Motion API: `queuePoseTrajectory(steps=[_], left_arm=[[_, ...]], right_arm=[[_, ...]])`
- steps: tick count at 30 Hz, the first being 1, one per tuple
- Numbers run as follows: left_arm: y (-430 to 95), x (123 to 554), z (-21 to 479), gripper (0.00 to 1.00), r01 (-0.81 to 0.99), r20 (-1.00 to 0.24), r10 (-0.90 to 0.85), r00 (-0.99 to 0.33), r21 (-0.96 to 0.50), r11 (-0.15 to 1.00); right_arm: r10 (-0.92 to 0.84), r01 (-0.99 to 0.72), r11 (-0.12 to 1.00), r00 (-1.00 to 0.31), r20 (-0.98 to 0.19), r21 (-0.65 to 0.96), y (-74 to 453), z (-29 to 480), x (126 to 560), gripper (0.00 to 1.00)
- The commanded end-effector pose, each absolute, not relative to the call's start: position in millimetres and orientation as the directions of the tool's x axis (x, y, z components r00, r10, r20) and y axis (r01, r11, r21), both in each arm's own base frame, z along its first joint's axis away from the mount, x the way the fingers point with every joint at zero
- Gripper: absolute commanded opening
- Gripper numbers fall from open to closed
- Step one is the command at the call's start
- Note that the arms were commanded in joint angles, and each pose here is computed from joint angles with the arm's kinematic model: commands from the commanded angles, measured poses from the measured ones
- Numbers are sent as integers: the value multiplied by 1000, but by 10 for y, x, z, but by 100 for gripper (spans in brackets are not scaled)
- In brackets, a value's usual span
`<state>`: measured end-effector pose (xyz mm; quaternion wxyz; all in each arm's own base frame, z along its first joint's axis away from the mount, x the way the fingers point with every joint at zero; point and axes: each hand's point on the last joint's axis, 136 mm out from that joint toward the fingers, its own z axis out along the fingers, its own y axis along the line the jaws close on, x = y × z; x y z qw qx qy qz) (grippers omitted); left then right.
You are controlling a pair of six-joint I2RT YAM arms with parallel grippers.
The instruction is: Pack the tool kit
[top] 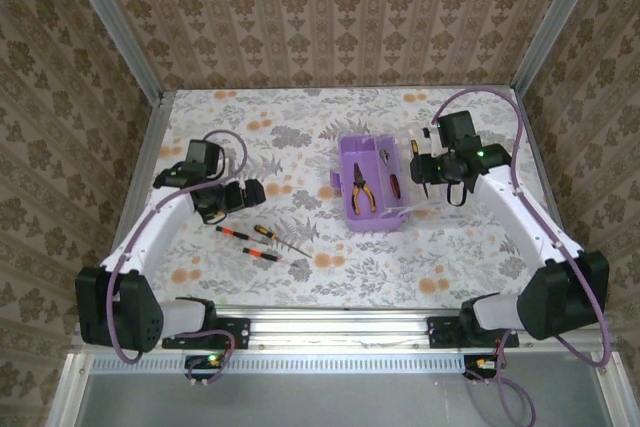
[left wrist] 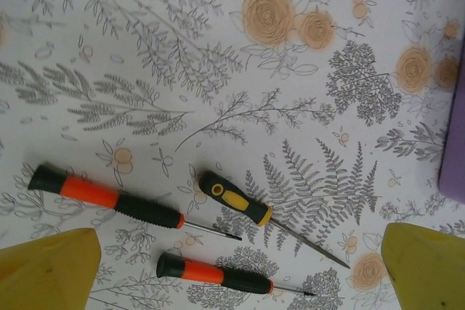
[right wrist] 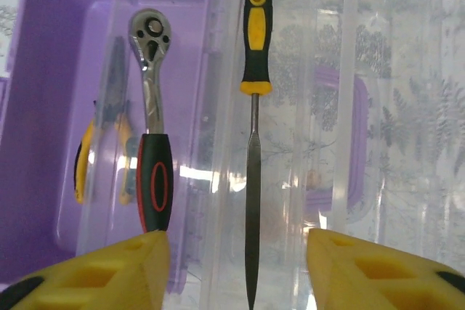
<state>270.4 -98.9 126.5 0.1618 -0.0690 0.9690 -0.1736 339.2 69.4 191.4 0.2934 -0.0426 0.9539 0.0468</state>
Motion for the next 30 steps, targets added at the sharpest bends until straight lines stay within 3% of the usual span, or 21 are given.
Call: queuePoseTrajectory(steps=[1, 3, 7, 8, 15, 30], left_arm=[[-935, 2594, 1208, 100, -197, -281, -322, -904, -394, 898], [-880, 2557, 1168, 100, -257, -301, -396, -868, -411, 875], [-833, 2561, 1138, 97, -300, -319, -437, -841, -398, 867], [-839, 2563, 1122, 97, -299, -316, -431, -845, -390, 871], [-931, 2569, 883, 87, -328, -258, -446, -857, -393, 859], [-1539, 2623, 550, 63, -228, -124, -296, -947, -388, 893]], right_arm=[[-90, -168, 983, -795, -600, 75, 769, 2199, 3328, 62], [-102, -187, 979, -785, -611, 76, 802, 2258, 3318, 69], [-124, -222, 971, -780, -614, 85, 893, 2257, 3315, 98], [-128, -226, 970, -782, -611, 86, 909, 2241, 3315, 100], [-142, -253, 962, -781, -609, 100, 1017, 2172, 3315, 100], [-162, -275, 957, -777, -608, 96, 1071, 2147, 3326, 100]])
